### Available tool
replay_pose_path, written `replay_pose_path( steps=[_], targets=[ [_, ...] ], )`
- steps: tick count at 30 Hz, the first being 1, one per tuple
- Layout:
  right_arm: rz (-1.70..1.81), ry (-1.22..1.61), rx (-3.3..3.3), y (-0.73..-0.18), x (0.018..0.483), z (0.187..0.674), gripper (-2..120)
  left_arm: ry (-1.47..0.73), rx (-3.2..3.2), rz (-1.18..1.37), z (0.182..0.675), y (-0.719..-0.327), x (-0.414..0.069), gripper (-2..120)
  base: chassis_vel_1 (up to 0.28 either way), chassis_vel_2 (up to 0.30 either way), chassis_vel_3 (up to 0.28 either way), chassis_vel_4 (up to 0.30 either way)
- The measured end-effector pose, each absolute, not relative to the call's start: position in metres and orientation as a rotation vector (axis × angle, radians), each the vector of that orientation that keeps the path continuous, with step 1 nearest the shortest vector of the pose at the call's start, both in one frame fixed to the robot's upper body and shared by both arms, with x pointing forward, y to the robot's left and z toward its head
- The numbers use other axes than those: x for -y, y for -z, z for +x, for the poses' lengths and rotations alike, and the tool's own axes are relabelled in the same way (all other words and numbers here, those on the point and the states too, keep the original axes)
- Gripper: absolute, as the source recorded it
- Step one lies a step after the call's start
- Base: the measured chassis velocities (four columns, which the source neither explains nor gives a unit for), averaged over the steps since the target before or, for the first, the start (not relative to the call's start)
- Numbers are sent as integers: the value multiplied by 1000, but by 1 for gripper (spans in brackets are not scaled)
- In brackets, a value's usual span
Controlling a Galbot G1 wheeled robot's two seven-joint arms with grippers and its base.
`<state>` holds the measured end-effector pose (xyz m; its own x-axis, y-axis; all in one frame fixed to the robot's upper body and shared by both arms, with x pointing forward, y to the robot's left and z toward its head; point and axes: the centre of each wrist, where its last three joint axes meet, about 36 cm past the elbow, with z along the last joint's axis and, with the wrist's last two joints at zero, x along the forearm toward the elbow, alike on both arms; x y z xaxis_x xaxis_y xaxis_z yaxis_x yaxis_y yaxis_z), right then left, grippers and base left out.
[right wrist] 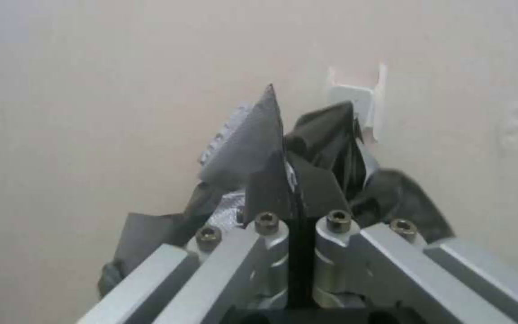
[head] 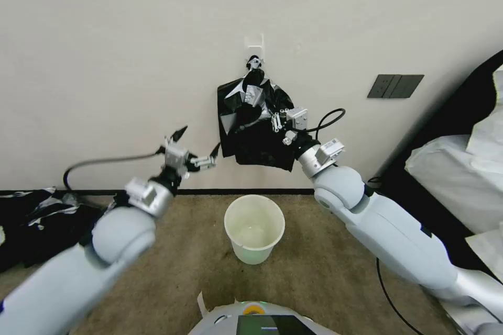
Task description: Place a trash bag onto the trash bin.
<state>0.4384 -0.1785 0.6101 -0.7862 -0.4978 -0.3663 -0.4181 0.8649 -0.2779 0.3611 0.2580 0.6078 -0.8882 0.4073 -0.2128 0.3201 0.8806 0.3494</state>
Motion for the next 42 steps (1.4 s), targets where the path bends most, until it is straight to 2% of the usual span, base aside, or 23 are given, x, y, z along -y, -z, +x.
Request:
replay_pose_path(
  steps=[11,18,31,35,36,40,42],
  targets=[
    [-655,267,-2594,-607,177,442,0,-589,-2737,580,425,-651,-242,100,0,0,0,0],
    [-648,276,-2594,-605,180,440,0,-648,-2758,593,453,-648,-227,100,0,0,0,0],
    [-647,273,-2589,-608,181,439,0,-758,-2759,673,473,-640,-206,100,0,0,0,0],
    [-642,271,-2592,-608,182,439,0,-798,-2764,652,482,-644,-195,87,0,0,0,0],
    [-642,271,-2592,-608,182,439,0,-798,-2764,652,482,-644,-195,87,0,0,0,0],
    [-644,263,-2592,-609,182,438,0,-837,-2796,676,482,-643,-189,67,0,0,0,0],
    [-645,260,-2593,-610,182,438,0,-848,-2800,678,481,-642,-188,66,0,0,0,0]
  ],
)
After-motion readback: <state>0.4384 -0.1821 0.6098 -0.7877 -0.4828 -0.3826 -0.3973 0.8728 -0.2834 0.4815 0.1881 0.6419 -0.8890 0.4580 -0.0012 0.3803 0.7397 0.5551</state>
